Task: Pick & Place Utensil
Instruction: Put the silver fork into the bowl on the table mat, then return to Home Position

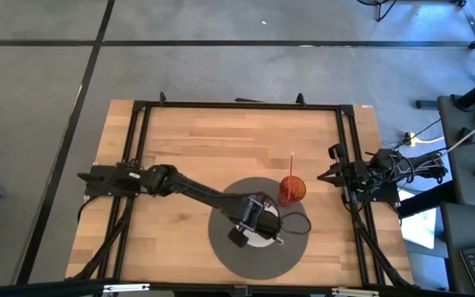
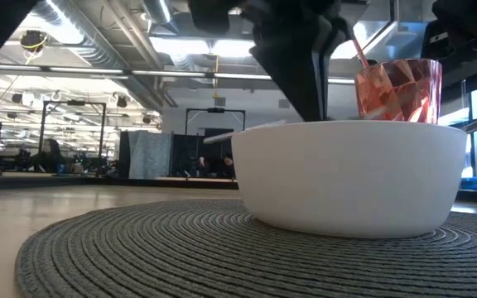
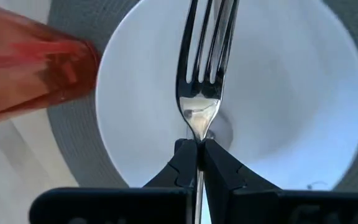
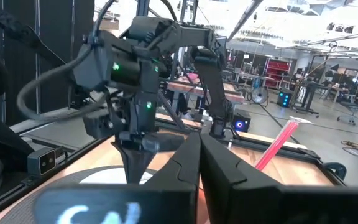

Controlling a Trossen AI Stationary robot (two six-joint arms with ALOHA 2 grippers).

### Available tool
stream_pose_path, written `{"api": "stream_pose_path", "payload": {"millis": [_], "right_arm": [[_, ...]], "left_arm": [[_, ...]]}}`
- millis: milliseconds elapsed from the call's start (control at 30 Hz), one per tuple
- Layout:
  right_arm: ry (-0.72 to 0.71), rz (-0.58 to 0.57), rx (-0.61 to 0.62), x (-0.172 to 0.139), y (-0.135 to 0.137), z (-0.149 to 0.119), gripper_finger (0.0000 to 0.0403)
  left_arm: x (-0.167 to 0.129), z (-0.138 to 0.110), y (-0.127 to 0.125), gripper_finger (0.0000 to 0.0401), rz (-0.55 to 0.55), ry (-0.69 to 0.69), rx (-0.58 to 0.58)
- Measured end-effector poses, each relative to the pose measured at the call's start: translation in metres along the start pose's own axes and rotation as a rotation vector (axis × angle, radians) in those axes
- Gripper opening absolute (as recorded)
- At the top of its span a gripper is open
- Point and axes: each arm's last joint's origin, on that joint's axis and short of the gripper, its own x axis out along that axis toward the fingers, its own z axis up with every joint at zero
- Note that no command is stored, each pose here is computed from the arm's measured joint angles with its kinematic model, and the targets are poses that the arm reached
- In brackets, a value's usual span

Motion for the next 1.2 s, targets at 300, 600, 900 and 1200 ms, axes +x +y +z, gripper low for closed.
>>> {"api": "stream_pose_path", "payload": {"millis": [300,600,900,1200], "right_arm": [[0.001,0.000,-0.017,0.000,0.000,0.000,0.0011],[0.002,0.000,-0.017,0.000,0.000,0.000,0.0011],[0.002,0.000,-0.018,0.000,0.000,0.000,0.0011],[0.016,0.004,0.001,0.000,0.000,-0.002,0.0011]], "left_arm": [[0.012,-0.008,0.011,0.0012,-0.012,0.053,-0.057],[0.012,-0.007,0.011,0.0033,-0.022,0.044,-0.066],[0.012,-0.004,0.013,0.0037,-0.055,-0.006,-0.067],[-0.051,-0.028,0.018,0.0007,0.002,0.085,-0.047]]}}
